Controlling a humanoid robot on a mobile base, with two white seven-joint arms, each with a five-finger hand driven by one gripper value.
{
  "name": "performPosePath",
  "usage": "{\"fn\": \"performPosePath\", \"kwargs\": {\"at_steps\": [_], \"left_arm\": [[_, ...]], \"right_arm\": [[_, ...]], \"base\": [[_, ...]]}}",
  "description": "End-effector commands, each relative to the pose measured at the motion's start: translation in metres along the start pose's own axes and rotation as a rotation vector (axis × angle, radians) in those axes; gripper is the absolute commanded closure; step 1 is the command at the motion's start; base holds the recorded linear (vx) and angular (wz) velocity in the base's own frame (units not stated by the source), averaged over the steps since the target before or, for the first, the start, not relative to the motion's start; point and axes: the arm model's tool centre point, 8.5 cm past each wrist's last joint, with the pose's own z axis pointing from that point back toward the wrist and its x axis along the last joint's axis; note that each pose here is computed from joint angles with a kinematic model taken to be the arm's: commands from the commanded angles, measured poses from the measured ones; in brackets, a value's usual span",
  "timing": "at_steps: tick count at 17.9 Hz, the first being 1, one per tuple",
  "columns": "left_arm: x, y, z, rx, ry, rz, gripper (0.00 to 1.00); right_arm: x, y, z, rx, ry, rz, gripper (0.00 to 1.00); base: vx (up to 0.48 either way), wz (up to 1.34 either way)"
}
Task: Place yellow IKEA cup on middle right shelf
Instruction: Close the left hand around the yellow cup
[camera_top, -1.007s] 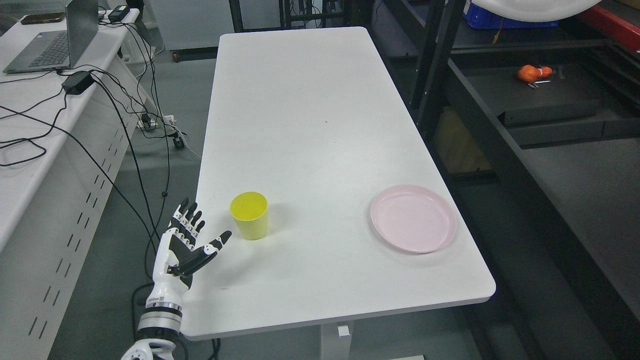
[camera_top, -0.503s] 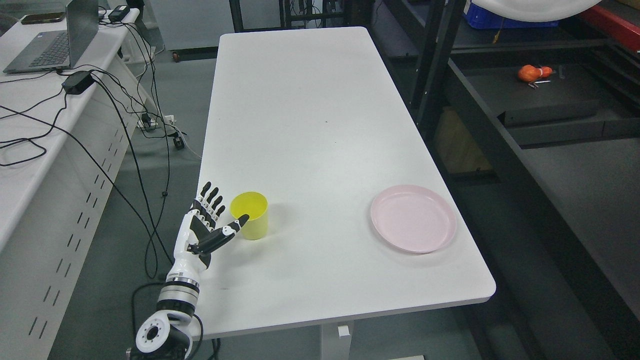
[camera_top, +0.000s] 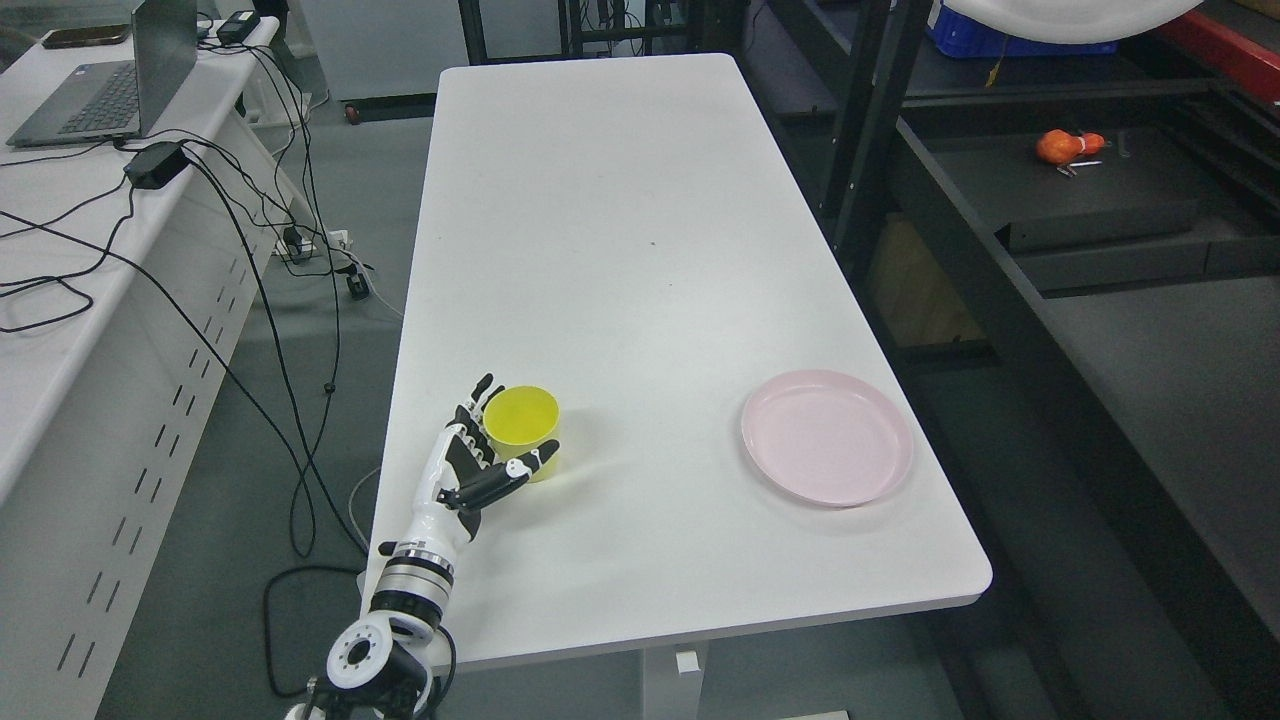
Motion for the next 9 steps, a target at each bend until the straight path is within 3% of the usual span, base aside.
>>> {"fn": "performPosePath", "kwargs": {"at_steps": [1,5,9], "left_arm": [[-0.025,0.006,-0.009,0.004,0.087,-0.015,0.02],[-0.019,0.028,-0.024,0.068,0.082,-0.001,0.11],[-0.013,0.039,-0.024,0.099,0.058,0.011,0.44]], "right_arm": [[-0.009,-0.01,-0.001,-0.013,0.015,-0.003,0.01],[-0.009,-0.01,-0.001,-0.013,0.015,-0.003,0.01],[-0.009,-0.01,-0.001,-0.013,0.015,-0.003,0.01]], "base": [[0.0,0.0],[0.0,0.0],[0.0,0.0]]}}
